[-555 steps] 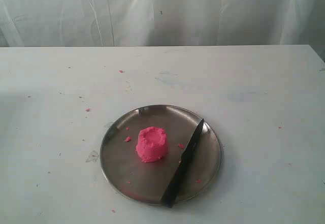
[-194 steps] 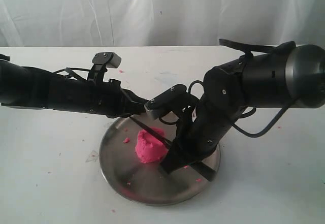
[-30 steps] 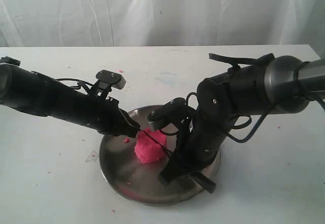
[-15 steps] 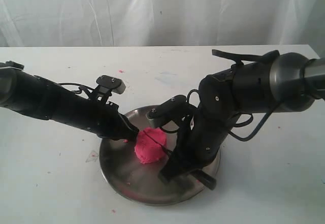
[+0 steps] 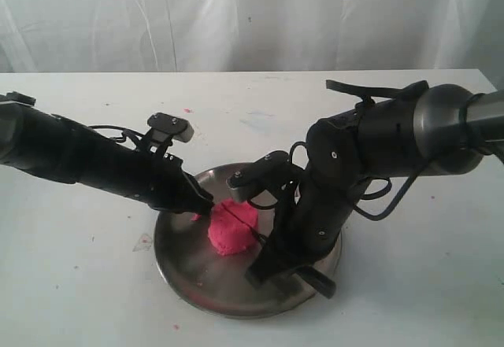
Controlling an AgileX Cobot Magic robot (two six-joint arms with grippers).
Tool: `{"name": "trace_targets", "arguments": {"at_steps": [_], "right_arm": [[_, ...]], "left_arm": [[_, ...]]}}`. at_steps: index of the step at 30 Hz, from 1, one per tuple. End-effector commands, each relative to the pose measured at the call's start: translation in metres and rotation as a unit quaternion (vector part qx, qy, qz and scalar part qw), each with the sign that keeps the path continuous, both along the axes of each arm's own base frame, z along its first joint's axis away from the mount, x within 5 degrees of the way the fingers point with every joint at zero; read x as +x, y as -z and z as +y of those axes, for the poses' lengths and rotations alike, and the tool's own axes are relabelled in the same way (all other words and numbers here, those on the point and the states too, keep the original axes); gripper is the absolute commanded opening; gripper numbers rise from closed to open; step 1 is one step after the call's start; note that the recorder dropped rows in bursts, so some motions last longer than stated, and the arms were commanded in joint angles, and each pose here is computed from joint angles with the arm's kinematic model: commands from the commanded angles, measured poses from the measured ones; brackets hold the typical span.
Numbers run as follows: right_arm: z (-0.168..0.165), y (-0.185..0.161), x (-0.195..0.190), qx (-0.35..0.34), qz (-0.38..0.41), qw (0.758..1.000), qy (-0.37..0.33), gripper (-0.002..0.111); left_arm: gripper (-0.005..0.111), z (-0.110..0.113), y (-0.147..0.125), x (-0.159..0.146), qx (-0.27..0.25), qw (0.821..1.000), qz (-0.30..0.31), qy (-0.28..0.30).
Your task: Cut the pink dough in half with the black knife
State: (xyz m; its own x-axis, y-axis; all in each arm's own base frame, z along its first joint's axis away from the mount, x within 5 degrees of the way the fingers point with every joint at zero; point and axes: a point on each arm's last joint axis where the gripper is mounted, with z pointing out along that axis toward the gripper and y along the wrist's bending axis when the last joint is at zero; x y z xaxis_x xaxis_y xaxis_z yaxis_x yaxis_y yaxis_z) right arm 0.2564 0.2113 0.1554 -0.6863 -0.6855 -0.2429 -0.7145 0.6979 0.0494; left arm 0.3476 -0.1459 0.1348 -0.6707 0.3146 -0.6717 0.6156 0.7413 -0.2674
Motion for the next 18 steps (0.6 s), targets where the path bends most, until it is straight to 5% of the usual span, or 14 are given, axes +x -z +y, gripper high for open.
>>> {"name": "trace_targets", "arguments": {"at_steps": [1,18], "right_arm": [[-0.0001,-0.0018,-0.0031,-0.004,0.008,1.000,-0.007,0.005],[-0.0042,-0.0005,-0.0092,-0.027,0.042,0.999,-0.012,0.005]], "left_arm": [[0.000,-0.0003,-0.0173,-0.0028,-0.009,1.000,-0.020,-0.001],[0.000,0.0001,-0.0202,-0.0028,-0.008,1.000,-0.025,-0.003]]}}
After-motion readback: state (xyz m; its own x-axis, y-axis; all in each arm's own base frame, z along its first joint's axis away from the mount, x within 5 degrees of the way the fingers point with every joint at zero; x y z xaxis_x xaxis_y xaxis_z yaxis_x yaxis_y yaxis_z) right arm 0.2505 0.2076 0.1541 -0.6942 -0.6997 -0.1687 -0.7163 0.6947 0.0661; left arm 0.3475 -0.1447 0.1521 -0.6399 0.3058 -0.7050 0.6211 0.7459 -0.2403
